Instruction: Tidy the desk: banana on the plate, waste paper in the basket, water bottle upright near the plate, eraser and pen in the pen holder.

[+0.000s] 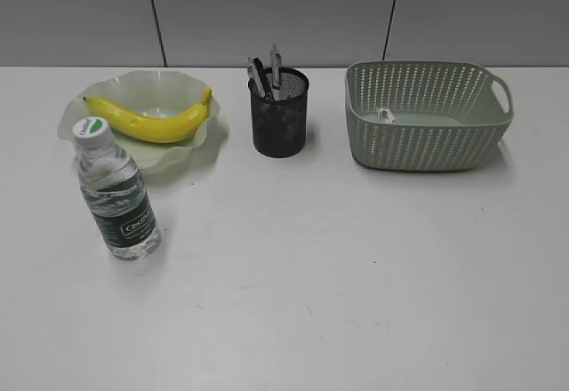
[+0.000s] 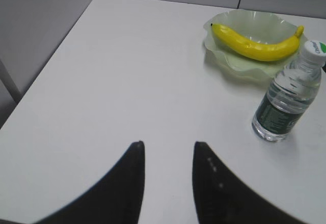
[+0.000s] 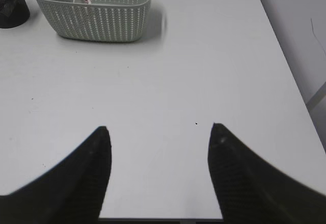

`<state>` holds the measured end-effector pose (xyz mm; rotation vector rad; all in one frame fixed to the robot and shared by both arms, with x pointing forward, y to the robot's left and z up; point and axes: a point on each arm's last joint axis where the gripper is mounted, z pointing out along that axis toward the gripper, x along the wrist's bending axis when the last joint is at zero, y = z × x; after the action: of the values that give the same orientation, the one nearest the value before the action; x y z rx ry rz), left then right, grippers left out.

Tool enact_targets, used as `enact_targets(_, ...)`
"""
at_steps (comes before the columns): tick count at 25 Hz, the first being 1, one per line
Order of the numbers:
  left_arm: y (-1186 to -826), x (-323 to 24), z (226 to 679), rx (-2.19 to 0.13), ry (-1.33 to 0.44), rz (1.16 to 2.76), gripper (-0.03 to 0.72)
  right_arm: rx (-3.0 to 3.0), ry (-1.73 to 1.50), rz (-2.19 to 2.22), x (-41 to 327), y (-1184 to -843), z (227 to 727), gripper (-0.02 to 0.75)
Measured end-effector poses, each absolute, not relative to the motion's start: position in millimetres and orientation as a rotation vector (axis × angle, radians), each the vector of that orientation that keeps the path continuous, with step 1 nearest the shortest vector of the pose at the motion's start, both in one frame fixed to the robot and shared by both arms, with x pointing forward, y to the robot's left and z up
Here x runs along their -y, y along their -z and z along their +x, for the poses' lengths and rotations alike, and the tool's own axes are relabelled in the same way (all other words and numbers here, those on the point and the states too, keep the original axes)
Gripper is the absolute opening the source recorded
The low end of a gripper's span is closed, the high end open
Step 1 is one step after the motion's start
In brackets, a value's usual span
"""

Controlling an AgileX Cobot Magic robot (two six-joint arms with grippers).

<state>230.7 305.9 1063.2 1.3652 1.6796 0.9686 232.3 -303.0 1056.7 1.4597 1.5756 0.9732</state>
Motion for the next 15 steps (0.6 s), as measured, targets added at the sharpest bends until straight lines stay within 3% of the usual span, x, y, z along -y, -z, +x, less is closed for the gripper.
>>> enact_targets(15,-1063.0,-303.3,230.9,-1.639,-0.965,1.414,0.241,-1.576,-0.973,1.46,303.0,-1056.7,232.3,0.479)
